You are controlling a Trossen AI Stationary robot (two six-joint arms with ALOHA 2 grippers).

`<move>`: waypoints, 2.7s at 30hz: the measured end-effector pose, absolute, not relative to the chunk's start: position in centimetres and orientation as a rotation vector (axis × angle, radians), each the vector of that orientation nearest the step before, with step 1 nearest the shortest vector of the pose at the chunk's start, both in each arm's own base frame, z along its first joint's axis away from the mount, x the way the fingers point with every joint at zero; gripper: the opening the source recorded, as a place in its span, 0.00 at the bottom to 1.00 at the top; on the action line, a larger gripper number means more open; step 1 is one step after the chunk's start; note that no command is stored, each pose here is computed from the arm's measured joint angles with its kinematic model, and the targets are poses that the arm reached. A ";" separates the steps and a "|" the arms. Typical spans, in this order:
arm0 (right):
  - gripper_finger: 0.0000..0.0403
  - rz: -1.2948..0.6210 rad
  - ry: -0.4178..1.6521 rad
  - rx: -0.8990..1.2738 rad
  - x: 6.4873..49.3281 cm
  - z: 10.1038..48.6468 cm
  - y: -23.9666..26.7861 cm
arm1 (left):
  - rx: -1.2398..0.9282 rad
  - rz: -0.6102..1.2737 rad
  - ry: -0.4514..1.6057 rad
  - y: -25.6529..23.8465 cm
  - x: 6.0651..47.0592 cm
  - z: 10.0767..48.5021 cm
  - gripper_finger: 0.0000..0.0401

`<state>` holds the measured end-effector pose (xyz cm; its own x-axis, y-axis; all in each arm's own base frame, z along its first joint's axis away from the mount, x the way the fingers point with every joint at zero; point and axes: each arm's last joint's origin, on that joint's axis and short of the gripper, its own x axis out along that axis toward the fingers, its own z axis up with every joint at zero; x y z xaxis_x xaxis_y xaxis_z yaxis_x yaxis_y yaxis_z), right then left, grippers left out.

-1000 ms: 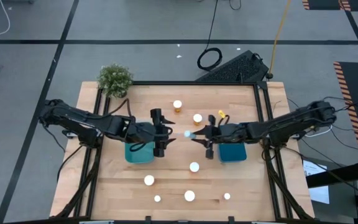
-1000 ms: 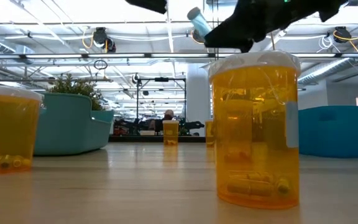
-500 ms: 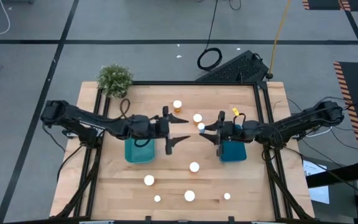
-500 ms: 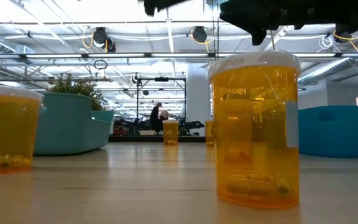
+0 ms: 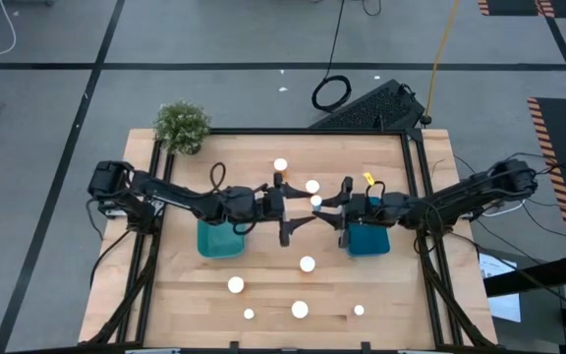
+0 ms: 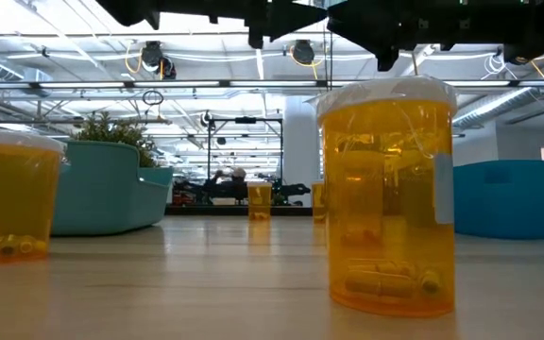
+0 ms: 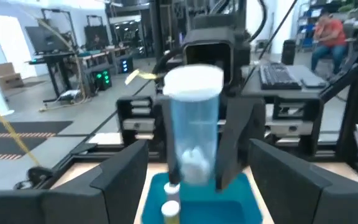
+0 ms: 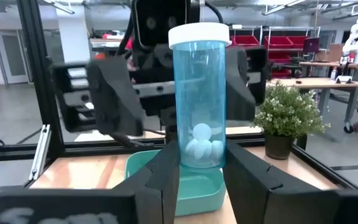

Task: Pick and place medicine bottles into bin by pill shape (circle, oval)
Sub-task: Put the blue tablet bottle into the blue bin

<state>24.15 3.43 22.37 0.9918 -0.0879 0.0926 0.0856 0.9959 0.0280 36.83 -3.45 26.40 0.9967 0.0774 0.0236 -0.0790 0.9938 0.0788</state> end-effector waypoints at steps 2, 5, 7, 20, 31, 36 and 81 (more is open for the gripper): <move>0.26 -0.087 -0.097 0.018 24.3 22.2 3.5 | 0.080 0.075 -0.017 -3.5 36.9 26.2 0.69; 0.26 -0.088 -0.095 0.009 24.4 22.1 3.5 | 0.077 0.076 -0.034 -3.5 36.8 26.5 0.68; 0.26 -0.089 -0.098 0.009 24.5 22.0 3.5 | 0.077 0.076 -0.035 -3.5 36.8 26.5 0.67; 0.26 -0.083 -0.107 0.010 24.5 22.1 3.5 | 0.075 0.020 -0.036 -3.5 36.9 26.5 0.37; 0.26 -0.085 -0.102 0.006 24.5 22.0 3.5 | 0.067 -0.001 -0.020 -3.1 37.3 25.7 0.38; 0.26 -0.086 -0.104 0.003 24.5 22.1 3.5 | 0.074 -0.001 -0.019 -3.1 37.3 25.7 0.37; 0.62 -0.277 0.632 0.060 26.6 26.9 1.6 | 0.138 0.088 0.587 3.2 35.6 20.4 0.29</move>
